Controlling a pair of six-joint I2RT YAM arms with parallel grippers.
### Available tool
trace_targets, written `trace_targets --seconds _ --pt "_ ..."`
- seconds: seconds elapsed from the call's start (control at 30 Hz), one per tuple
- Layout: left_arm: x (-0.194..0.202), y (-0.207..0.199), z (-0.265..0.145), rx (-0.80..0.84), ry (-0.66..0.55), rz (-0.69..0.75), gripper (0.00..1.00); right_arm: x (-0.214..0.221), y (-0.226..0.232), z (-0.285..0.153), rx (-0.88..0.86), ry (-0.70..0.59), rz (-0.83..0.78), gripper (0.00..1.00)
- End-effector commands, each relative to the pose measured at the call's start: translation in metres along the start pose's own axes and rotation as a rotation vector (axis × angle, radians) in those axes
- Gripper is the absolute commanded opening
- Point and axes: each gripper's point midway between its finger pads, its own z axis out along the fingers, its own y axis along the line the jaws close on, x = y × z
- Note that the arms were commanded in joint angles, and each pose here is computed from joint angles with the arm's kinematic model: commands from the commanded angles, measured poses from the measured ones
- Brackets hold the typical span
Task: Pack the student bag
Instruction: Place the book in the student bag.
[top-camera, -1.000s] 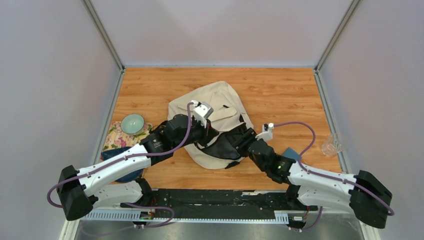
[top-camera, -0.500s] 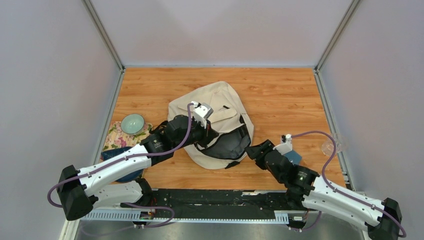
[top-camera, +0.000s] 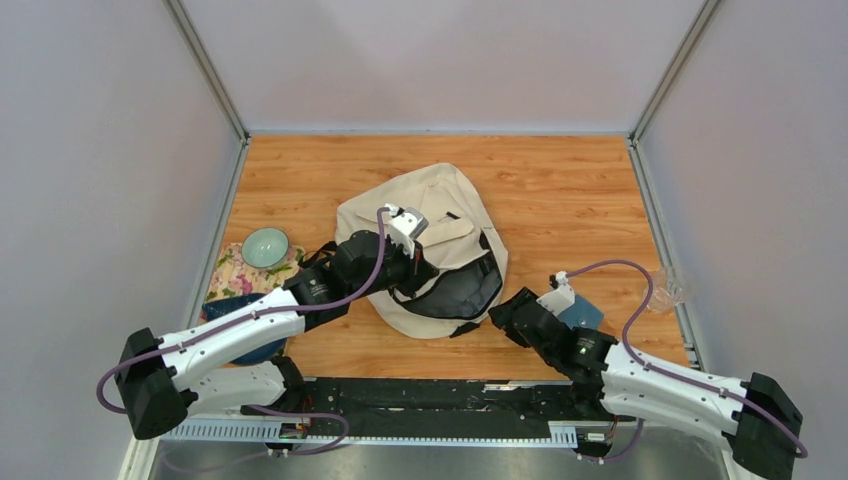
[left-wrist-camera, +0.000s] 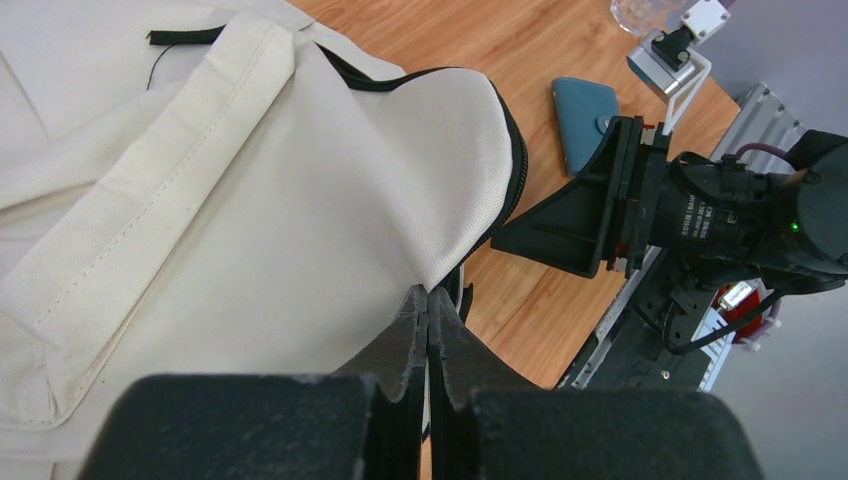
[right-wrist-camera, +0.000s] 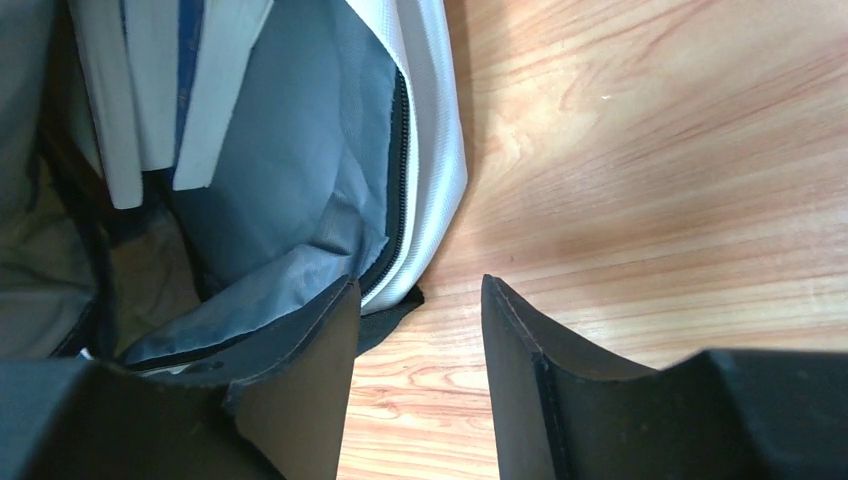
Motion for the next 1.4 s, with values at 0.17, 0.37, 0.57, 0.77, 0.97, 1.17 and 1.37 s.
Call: trace_targets --seconds 0.17,0.37,0.57,0.77,0.97,1.17,1.37 --pt "-0.006 -0.009 0.001 0.037 -0.020 -0.011 0.00 -0.011 0.039 0.012 -0.076 -0.058 0.030 0.39" --pt "-0.006 -0.010 0.002 0.040 -0.016 -0.012 0.00 -0.013 0.043 0.026 -0.059 -0.034 0.005 0.35" --pt "-0.004 -0.008 0.001 0.036 -0.014 -0.011 0.00 -0.016 0.036 0.035 -0.028 -0.025 0.004 0.33" --pt "-0.004 -0.008 0.001 0.036 -0.014 -0.009 0.00 -0.018 0.030 0.041 -0.010 -0.024 0.008 0.32" --pt "-0.003 -0.008 0.002 0.037 -0.012 -0.008 0.00 -0.017 0.024 0.043 0.013 -0.019 0.005 0.32" --pt "-0.001 -0.008 0.002 0.036 -0.008 -0.008 0.00 -0.017 0.018 0.047 0.041 -0.019 0.001 0.32" --pt "-0.003 -0.009 0.003 0.040 -0.010 -0.008 0.00 -0.016 0.021 0.053 0.023 -0.014 0.003 0.31"
